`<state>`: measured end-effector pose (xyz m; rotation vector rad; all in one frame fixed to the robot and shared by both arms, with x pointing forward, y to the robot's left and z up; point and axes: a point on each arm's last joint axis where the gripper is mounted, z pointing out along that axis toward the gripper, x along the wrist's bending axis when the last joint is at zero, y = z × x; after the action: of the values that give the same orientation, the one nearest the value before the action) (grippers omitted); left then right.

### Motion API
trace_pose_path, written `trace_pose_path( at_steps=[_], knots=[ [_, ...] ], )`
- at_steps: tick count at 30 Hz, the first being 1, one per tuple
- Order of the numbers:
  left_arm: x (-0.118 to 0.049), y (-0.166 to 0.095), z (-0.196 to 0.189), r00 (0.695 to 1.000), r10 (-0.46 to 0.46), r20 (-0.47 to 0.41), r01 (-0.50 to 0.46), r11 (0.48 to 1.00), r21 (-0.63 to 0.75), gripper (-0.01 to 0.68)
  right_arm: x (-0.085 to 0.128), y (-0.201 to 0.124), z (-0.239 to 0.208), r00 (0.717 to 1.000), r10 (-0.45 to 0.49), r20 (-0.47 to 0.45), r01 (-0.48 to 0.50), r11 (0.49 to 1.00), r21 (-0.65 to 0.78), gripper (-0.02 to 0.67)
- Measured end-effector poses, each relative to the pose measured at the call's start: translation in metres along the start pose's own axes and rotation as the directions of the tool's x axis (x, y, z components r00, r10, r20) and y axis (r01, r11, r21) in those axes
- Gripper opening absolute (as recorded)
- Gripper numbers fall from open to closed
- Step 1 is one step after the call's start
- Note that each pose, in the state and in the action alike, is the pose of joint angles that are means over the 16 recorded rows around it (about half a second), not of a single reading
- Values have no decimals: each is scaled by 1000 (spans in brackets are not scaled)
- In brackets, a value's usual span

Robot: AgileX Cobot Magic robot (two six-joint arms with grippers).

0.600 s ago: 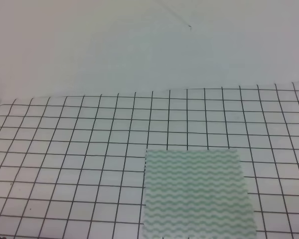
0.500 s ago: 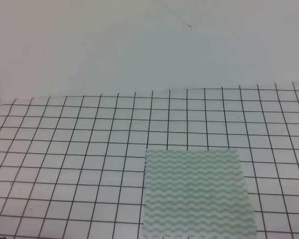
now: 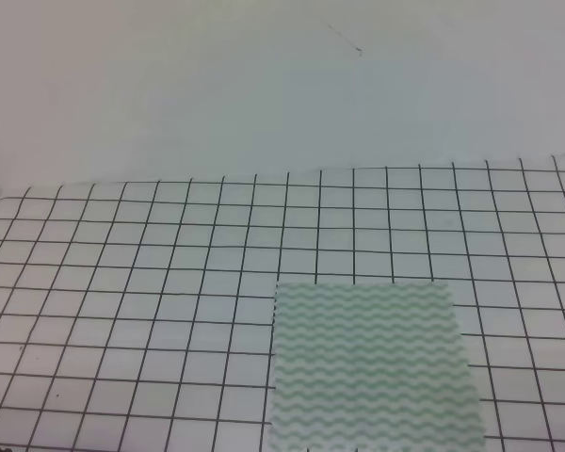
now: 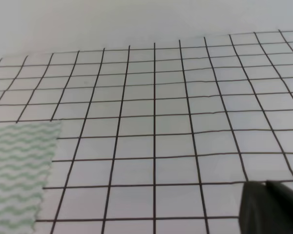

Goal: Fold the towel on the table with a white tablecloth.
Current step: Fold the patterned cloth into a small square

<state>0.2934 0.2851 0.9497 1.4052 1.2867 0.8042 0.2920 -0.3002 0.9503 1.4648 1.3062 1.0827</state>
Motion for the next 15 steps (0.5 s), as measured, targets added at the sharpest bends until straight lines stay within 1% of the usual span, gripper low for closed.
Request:
trace_pose_path(
  at_steps=[5,9,12,13,15],
  knots=[
    [-1,0,0,999,-34,10,34,999,-4,0,0,2,0,1000,21,-5,-21,1000,-22,-3],
    [-3,2,0,994,-107,31,107,994,-17,0,1,5,0,997,78,-17,-79,995,-59,-3],
    [-4,3,0,982,-179,52,181,983,-26,0,2,9,-1,986,163,-37,-166,981,-96,-3],
    [-5,3,0,976,-208,61,210,977,-29,0,2,11,-1,978,203,-48,-207,972,-109,-3],
    [-6,5,0,957,-278,82,281,959,-35,0,3,14,-1,952,297,-74,-304,943,-133,-3]
  ],
)
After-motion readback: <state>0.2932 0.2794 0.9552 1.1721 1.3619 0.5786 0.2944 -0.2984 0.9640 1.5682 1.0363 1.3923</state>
